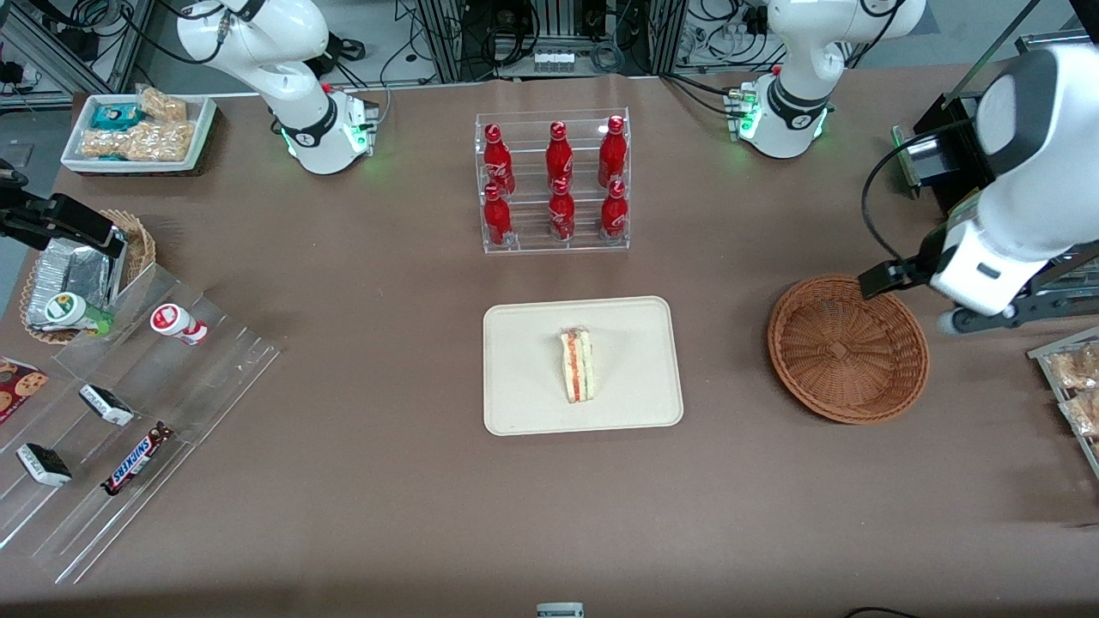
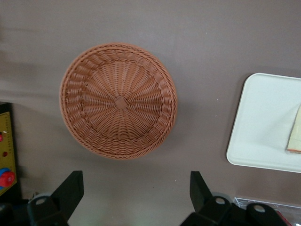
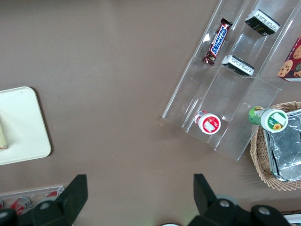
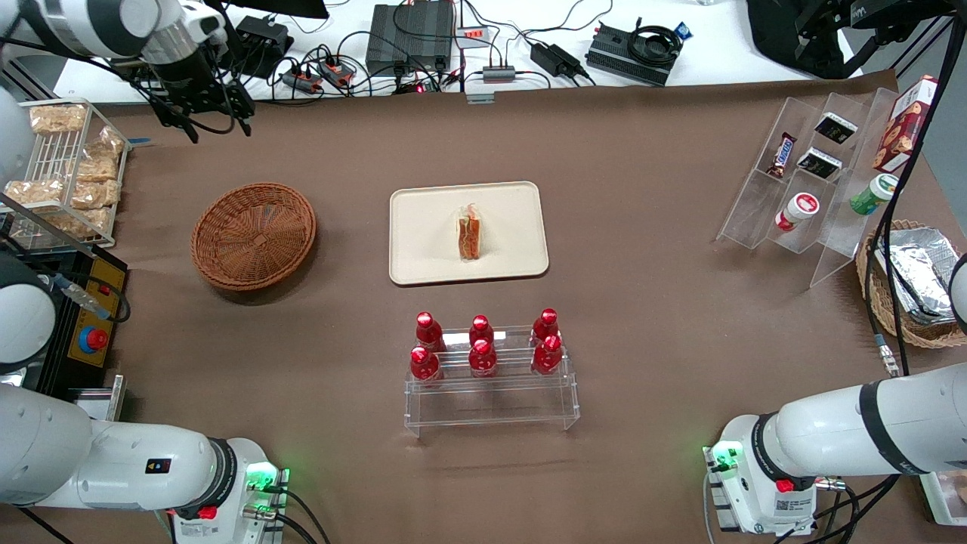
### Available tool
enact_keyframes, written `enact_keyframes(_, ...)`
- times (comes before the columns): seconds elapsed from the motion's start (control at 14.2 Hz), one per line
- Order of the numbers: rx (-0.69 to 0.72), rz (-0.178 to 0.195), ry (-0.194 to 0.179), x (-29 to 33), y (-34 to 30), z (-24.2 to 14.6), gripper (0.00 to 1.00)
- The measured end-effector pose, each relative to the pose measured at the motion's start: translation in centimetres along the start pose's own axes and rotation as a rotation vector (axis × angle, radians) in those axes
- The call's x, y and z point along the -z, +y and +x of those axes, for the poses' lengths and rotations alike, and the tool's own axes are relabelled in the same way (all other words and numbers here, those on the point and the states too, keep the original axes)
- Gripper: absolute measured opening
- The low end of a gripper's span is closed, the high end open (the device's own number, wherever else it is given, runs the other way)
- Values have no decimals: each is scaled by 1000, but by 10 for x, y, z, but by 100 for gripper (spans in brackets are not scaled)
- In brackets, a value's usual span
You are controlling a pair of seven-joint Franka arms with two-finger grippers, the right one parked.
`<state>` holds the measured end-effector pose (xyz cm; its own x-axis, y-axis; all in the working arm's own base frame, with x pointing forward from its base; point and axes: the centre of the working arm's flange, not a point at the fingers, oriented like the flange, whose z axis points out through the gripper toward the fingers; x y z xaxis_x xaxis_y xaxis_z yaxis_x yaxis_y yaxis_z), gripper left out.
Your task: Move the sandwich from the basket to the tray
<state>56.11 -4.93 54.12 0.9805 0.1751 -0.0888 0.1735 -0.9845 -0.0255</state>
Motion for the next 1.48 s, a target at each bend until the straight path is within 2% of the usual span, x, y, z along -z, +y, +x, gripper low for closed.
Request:
enact_keyframes(0.49,-73,-19,98,67,-37,-15,100)
enact_keyframes(0.7,-127,-21,120,76,-40,-6,100)
enact_keyframes(0.92,-150,-23,116,73,-28,6,100)
enact_keyframes(1.13,-168,-17,46,69,-19,0,100)
enact_keyframes(1.2,-170,-24,34,69,-18,-2,100)
enact_keyframes(1.48,-174,-39,28,68,-14,-3,100)
